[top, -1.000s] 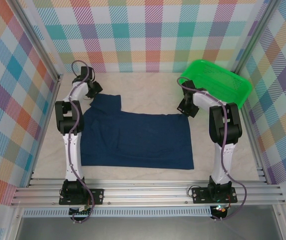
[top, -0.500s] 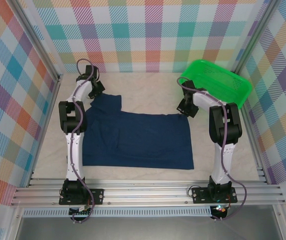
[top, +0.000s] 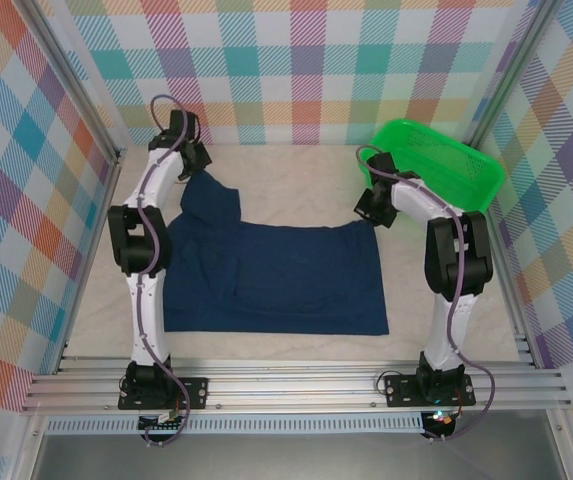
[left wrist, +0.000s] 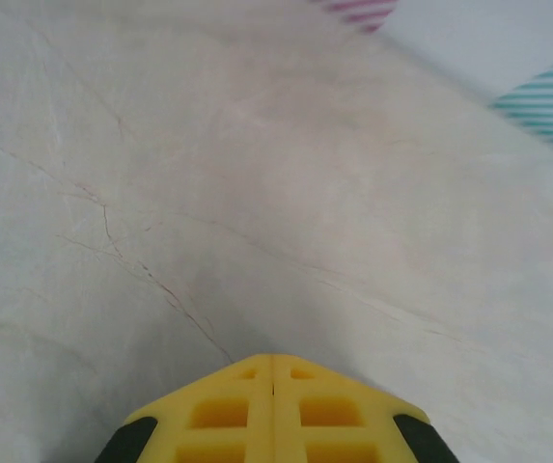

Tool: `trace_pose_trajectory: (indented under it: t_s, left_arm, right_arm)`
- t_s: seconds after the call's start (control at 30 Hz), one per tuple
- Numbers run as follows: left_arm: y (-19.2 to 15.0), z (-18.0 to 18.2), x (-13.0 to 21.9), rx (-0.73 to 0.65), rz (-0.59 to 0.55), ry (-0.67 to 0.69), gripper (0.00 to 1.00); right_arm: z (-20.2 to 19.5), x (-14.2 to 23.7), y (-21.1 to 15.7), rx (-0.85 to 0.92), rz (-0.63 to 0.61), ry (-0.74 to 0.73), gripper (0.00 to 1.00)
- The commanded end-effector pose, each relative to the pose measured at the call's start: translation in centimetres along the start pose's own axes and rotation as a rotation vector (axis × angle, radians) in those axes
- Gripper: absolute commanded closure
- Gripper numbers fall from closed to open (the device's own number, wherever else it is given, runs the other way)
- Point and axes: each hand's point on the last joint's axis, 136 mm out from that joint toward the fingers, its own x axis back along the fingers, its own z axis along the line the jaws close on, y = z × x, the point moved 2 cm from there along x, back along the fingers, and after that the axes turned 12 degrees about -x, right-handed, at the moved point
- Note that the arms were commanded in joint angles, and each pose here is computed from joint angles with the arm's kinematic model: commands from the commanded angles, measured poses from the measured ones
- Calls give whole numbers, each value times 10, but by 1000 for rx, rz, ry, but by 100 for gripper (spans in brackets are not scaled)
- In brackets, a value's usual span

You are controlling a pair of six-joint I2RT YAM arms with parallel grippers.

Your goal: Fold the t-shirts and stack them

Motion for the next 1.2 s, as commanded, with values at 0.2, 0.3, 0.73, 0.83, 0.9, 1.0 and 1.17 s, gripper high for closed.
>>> trace_pose_trajectory:
  t_s: [0.2,0.3,0.73,0.83,0.9,1.0,1.17]
  left_arm:
    - [6,5,109,8,-127,-46,100]
    - [-23,17,128,16,-104,-42,100]
    - [-176,113,206,84,-6,244,100]
    - [-210,136,219,145,6,330,100]
    - [-227,147,224,172,11,373,100]
    - [-244,156,225,195,9,402,100]
    - [-254,164,224,199,33,449,100]
  right_arm:
    - [-6,29,-9,58,17,45,100]
    - [-12,37,-16,65,21,54,100]
    - [-76,49,-73,55,138,-6,100]
    - [-91,46,-84,44,166,-49,100]
    - [-101,44,-88,36,169,-81,100]
    - [-113,43,-91,29,165,-126,100]
    - [-125,46,-95,10,155,-165,100]
